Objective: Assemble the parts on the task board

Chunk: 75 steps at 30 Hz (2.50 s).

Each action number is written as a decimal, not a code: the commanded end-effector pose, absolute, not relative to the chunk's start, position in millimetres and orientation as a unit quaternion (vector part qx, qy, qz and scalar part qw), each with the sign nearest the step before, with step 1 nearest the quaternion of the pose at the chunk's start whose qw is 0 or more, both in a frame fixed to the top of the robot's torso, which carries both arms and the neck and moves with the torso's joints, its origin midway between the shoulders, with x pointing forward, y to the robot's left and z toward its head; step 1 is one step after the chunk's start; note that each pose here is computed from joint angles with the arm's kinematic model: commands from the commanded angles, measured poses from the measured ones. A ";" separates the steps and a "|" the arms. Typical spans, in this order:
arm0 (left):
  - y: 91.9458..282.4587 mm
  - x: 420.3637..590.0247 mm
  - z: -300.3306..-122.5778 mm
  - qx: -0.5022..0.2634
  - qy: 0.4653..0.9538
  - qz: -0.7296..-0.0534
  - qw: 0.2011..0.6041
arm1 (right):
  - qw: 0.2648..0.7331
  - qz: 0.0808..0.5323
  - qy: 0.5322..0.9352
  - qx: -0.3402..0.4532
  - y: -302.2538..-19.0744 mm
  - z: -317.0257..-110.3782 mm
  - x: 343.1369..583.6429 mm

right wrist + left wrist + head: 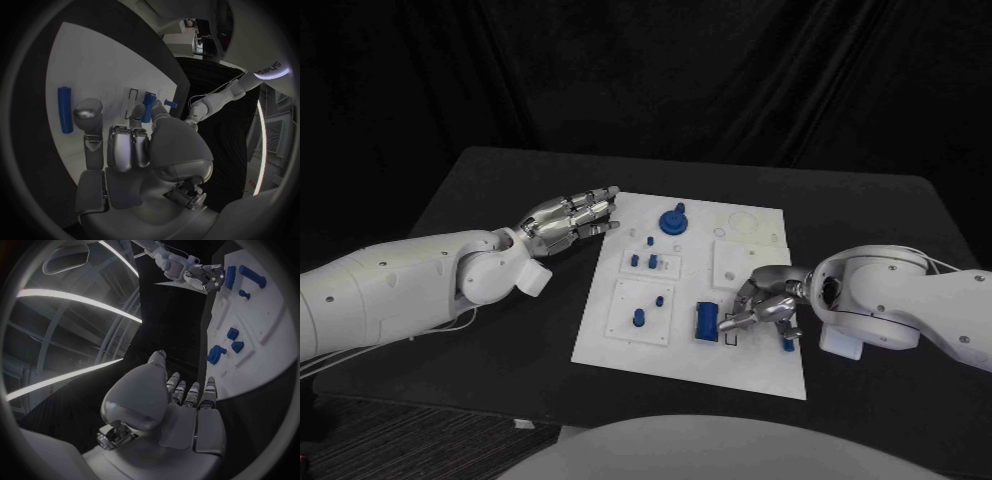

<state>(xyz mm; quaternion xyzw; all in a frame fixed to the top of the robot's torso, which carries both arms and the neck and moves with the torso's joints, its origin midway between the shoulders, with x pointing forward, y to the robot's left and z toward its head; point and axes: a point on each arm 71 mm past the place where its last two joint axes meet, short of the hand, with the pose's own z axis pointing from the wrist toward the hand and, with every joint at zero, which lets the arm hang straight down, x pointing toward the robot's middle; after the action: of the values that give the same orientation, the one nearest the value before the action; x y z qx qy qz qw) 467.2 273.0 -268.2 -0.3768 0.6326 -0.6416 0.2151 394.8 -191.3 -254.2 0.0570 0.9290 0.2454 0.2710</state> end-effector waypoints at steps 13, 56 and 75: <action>274.1 465.5 -266.1 -0.377 0.621 -0.650 0.222 | 0.372 0.100 0.923 0.014 -249.3 -194.1 424.4; 274.8 465.7 -266.5 -0.377 0.623 -0.649 0.220 | 0.328 0.053 0.943 -0.022 -252.4 -243.1 398.9; 275.3 465.2 -266.7 -0.378 0.624 -0.648 0.218 | 0.320 0.057 0.946 -0.022 -248.2 -253.1 395.1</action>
<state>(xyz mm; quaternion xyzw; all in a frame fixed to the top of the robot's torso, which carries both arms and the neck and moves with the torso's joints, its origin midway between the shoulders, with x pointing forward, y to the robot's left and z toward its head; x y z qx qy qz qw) 465.6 276.5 -267.3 -0.3782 0.6293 -0.6423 0.2199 397.7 -245.9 -247.6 -0.0237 0.9434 0.0681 0.3238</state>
